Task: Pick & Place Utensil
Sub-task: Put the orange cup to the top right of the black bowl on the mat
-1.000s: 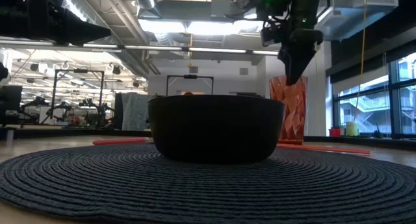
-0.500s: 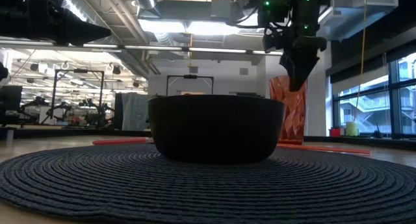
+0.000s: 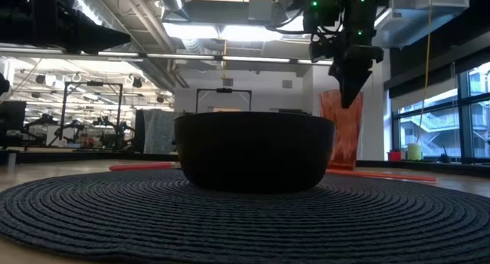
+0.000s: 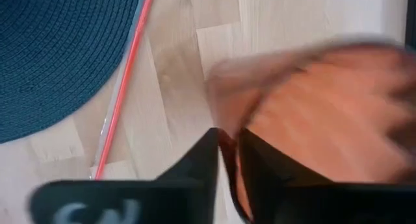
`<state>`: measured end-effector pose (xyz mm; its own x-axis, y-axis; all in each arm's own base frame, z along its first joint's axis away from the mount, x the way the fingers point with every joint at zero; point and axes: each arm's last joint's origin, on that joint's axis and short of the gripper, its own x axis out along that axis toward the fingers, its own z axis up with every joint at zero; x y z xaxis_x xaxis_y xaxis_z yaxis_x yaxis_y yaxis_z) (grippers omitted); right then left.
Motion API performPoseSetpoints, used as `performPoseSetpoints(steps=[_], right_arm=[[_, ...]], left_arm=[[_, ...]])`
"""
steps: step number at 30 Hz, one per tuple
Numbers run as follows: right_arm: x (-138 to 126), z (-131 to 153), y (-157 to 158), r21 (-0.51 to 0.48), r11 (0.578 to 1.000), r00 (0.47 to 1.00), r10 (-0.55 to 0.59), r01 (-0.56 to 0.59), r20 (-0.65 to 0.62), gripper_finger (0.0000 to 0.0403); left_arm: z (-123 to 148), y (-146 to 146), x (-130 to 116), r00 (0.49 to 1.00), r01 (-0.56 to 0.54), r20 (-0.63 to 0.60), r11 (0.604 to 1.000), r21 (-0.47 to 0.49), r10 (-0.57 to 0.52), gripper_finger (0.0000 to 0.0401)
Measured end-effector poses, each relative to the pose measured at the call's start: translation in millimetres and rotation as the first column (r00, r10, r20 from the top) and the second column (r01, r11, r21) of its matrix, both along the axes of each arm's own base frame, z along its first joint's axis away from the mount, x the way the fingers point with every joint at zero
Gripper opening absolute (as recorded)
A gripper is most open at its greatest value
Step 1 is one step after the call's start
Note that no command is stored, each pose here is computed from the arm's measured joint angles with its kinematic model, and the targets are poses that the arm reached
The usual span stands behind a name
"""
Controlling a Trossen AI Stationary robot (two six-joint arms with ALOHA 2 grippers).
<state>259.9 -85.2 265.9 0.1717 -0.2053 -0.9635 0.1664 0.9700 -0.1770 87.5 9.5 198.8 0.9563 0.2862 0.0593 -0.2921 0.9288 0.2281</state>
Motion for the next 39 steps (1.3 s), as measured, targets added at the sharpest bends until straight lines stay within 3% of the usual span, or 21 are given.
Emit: performPoseSetpoints(steps=[3, 11, 29, 39], right_arm=[[0, 0, 0, -0.002, 1.0, 1.0, 0.003, -0.003, -0.004, 0.0013], [-3, 4, 0, -0.033, 0.999, 0.999, 0.023, -0.024, -0.043, 0.001], [0, 84, 31, -0.041, 0.999, 0.998, 0.034, -0.032, 0.057, 0.0009], [-15, 105, 52, 0.004, 0.999, 0.999, -0.04, 0.04, -0.014, 0.0009]], left_arm=[[0, 0, 0, 1.0, 0.0, 0.0, 1.0, 0.0, 0.0, 0.0004], [0, 0, 0, 1.0, 0.0, 0.0, 1.0, 0.0, 0.0, 0.0004], [0, 0, 0, 1.0, 0.0, -0.006, 1.0, 0.001, 0.0, 0.0004], [0, 0, 0, 1.0, 0.001, -0.003, 1.0, -0.006, -0.001, 0.0004]])
